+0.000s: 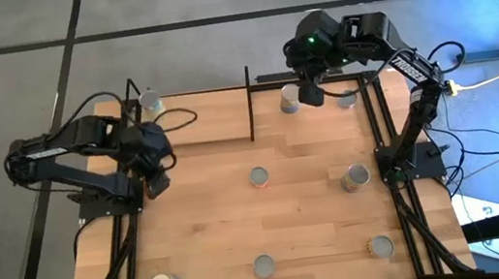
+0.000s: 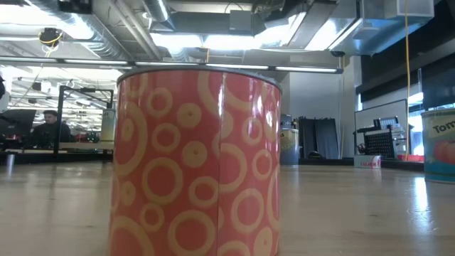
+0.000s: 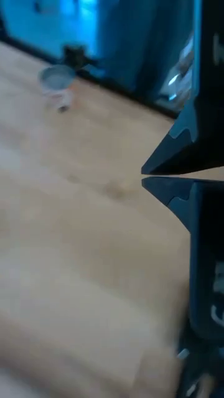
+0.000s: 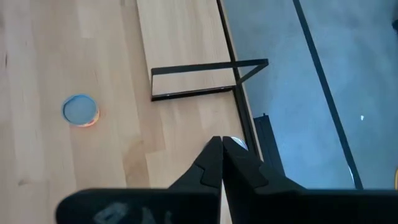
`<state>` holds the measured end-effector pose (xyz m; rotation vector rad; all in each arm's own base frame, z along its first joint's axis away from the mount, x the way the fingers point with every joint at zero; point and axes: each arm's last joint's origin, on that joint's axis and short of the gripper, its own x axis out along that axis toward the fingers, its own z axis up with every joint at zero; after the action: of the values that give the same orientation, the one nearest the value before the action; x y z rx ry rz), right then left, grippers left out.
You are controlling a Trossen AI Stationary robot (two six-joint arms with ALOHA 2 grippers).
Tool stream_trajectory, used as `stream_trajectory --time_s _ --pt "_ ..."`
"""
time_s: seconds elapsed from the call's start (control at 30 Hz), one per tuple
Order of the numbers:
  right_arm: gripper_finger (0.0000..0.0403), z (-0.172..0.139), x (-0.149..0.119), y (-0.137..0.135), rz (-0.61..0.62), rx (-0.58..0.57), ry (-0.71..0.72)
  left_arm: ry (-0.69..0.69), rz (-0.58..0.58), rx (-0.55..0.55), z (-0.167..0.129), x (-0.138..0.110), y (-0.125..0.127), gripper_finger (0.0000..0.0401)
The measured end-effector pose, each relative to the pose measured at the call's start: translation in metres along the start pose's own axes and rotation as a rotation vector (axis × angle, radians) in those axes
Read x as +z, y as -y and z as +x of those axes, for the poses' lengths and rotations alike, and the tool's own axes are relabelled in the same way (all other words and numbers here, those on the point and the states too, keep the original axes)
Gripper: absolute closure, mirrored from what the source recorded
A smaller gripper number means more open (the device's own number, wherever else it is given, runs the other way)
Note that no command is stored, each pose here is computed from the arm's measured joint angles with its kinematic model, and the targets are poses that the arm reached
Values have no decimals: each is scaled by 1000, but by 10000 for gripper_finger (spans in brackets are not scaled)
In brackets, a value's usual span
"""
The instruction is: Pick and place cans onto a shelf
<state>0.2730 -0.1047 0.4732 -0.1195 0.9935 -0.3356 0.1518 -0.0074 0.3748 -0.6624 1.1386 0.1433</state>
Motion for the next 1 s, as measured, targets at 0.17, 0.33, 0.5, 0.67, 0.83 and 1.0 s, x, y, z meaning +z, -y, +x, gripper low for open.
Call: stream_trajectory --time_s 0.17,0.33,0.5,0.67,0.83,1.0 --pt "393 0 2 0 2 -5 19 -132 -84 -16 6 -12 6 362" --pt "393 0 2 1 3 -6 25 -232 -176 -4 19 -24 11 341" --pt "393 0 2 1 3 -6 25 -370 -199 18 39 -42 16 338" --pt "393 0 2 1 -18 -7 25 -442 -82 80 60 -65 20 338" --pt "393 0 2 1 -20 -6 25 -453 78 -23 69 -83 38 338" --pt "393 0 2 1 -22 -7 25 -383 197 -174 77 -99 60 340"
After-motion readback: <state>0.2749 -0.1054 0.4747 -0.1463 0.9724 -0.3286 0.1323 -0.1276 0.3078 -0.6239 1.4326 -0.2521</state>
